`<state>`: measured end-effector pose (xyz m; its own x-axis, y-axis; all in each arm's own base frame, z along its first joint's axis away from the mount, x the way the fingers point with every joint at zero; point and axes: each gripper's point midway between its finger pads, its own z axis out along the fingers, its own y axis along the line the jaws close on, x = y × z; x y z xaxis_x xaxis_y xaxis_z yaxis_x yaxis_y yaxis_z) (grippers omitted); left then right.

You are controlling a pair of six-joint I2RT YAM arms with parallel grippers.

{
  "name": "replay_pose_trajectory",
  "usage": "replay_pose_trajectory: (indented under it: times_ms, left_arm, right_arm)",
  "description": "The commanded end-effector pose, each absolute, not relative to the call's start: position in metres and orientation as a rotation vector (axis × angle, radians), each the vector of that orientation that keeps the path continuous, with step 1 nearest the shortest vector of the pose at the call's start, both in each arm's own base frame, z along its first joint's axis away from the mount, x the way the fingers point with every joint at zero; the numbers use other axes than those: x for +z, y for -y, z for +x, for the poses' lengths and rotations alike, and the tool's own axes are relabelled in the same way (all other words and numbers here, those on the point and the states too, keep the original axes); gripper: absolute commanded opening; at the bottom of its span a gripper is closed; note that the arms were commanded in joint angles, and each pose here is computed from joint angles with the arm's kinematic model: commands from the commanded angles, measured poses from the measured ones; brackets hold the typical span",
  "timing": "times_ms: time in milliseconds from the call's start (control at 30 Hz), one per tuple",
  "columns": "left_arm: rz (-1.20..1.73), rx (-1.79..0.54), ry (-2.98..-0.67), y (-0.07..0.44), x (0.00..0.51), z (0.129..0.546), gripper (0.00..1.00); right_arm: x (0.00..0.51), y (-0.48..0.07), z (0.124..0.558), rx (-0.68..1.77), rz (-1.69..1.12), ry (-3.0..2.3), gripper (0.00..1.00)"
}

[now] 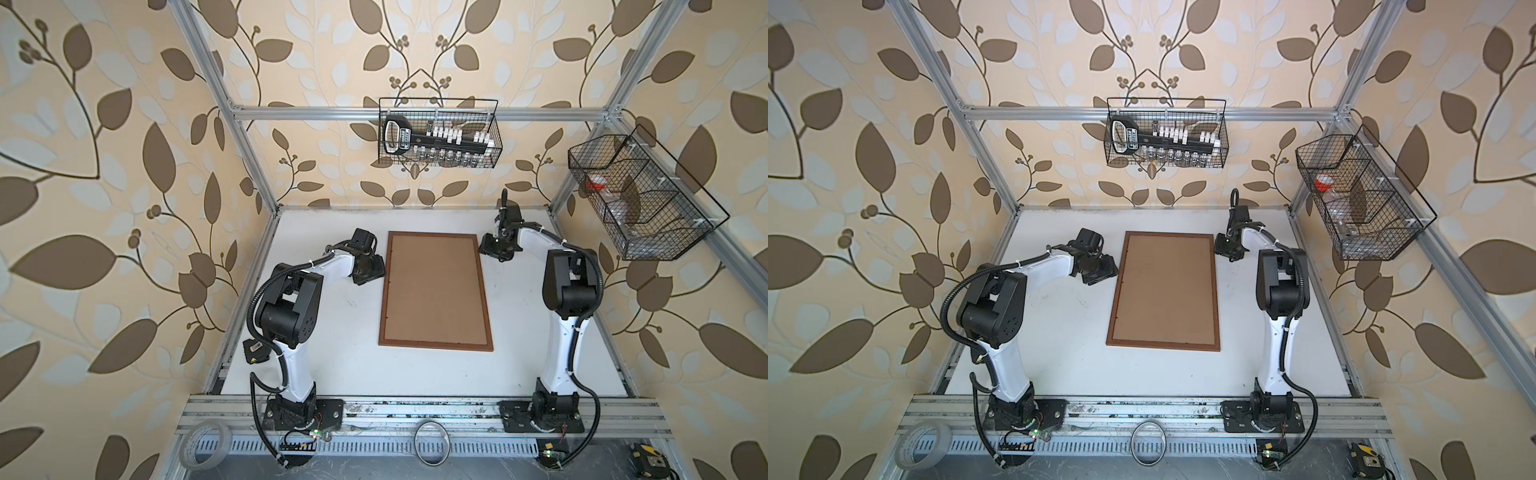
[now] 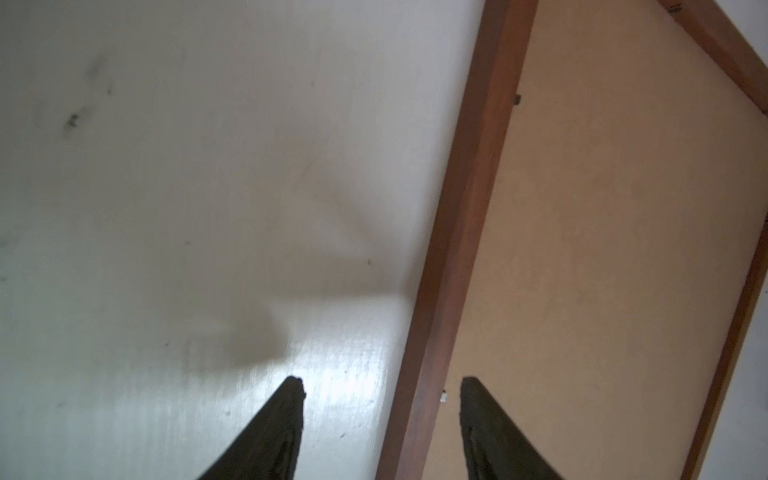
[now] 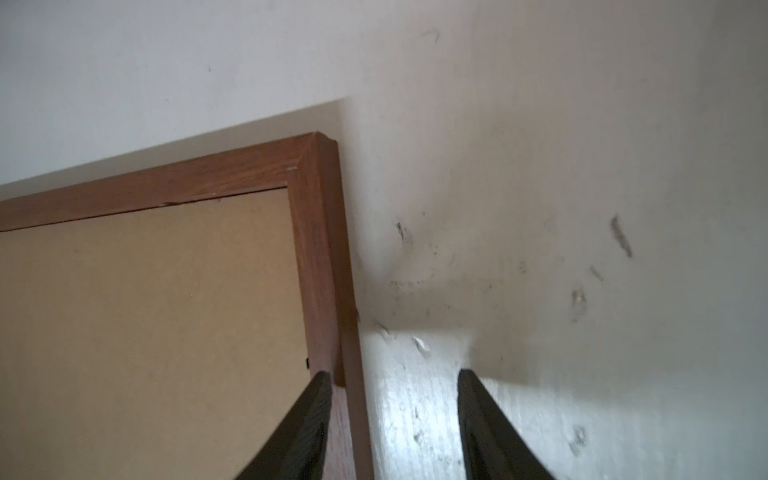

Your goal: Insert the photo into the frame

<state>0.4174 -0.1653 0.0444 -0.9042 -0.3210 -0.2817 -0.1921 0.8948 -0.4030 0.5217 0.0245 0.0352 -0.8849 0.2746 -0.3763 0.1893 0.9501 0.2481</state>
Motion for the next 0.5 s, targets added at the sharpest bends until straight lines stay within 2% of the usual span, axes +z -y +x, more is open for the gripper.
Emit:
replay_pose_trajectory:
  times_ms: [0, 467]
  left_arm:
    - [-0.391, -0.544, -2.74, 0.17, 0.04, 0.415, 0.59]
    - [-0.404, -0.534, -2.756, 0.169, 0.034, 0.415, 0.55]
  right_arm:
    - [0.025, -0.03, 0.522, 0.307, 0.297, -2.73, 0.5]
    - [0.008, -0.033, 0.516, 0.214, 0.241, -2.801, 0.48]
